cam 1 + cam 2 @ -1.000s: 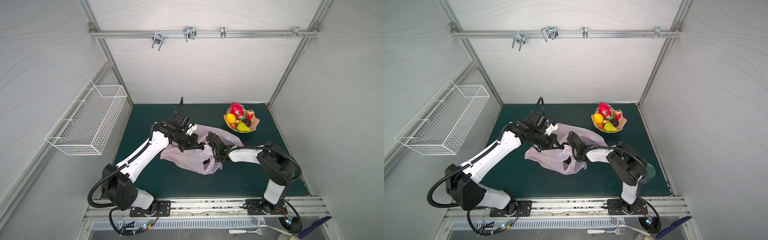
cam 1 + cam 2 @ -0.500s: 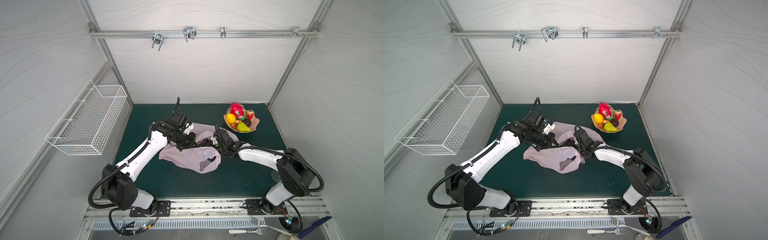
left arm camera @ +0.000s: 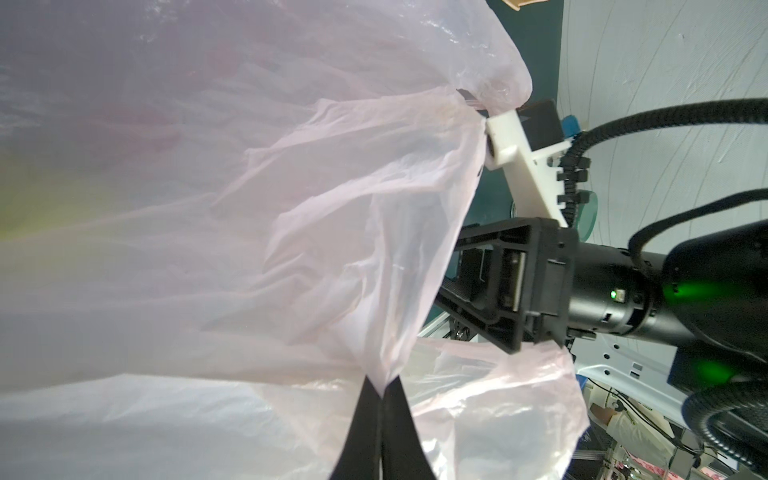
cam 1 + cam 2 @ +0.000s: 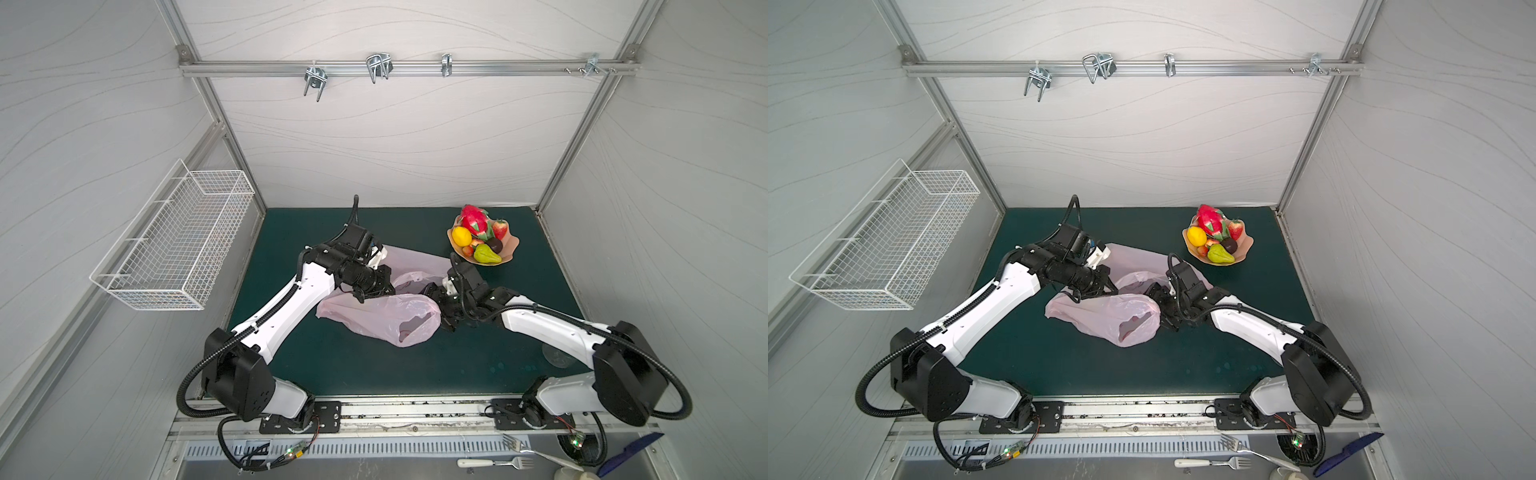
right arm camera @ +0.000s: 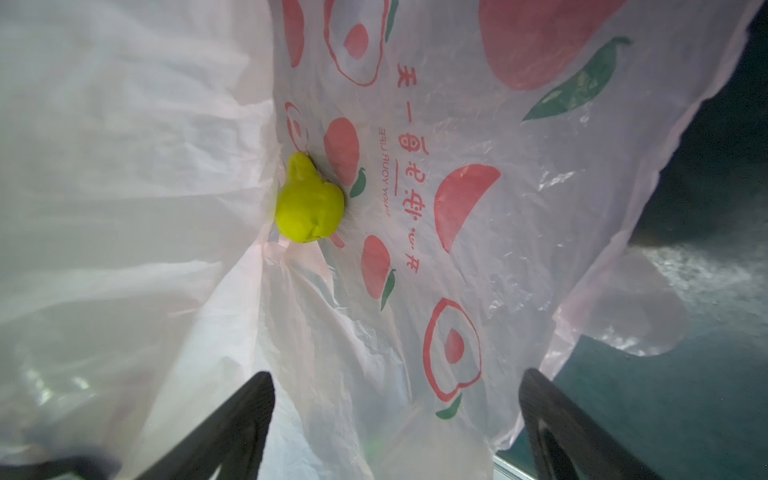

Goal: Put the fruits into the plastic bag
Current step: 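Open the right gripper to drop the green pear inside the bag, then withdraw the right gripper from the bag back toward the fruit bowl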

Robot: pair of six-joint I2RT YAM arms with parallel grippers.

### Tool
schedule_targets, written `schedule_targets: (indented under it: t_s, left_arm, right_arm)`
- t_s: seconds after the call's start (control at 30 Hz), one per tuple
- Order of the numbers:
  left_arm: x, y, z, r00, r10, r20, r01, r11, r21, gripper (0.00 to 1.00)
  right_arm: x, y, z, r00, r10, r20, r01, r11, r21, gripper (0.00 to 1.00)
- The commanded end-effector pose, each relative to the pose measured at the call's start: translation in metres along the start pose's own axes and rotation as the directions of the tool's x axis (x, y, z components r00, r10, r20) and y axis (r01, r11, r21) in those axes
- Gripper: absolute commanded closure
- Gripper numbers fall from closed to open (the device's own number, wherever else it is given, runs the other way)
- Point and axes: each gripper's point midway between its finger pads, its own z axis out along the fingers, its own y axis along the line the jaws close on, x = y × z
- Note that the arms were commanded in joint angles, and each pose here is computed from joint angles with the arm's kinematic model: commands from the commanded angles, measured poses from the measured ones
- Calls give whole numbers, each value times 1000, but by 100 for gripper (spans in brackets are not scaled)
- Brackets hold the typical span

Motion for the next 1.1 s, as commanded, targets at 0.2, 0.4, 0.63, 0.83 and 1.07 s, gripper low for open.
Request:
schedule_targets:
  t_s: [0.2, 0.4, 0.63, 0.83, 1.07]
  left_arm:
    - [-6, -8, -6, 999, 15, 35, -17, 999, 33, 100]
    - [-7, -10, -7, 999, 16, 37, -17, 999, 39, 100]
    - [-7, -10, -7, 999, 19, 35, -20, 999, 42, 100]
    - [-7, -12, -8, 999, 24, 34, -25, 999, 48, 100]
    - [-6, -13, -8, 999, 27, 29, -29, 998, 50, 100]
  right_arm:
    - [-8, -18, -57, 996, -32, 81, 29, 999, 39, 4]
    - [-13, -18, -85, 993, -52, 108, 50, 999, 17, 3]
    - [-24, -18, -112, 984, -88, 154, 84, 996, 31, 1]
    - [-51, -20, -130, 972, -123, 199, 112, 991, 69, 1]
    - [-90, -21, -139, 955, -171, 242, 144, 982, 123, 1]
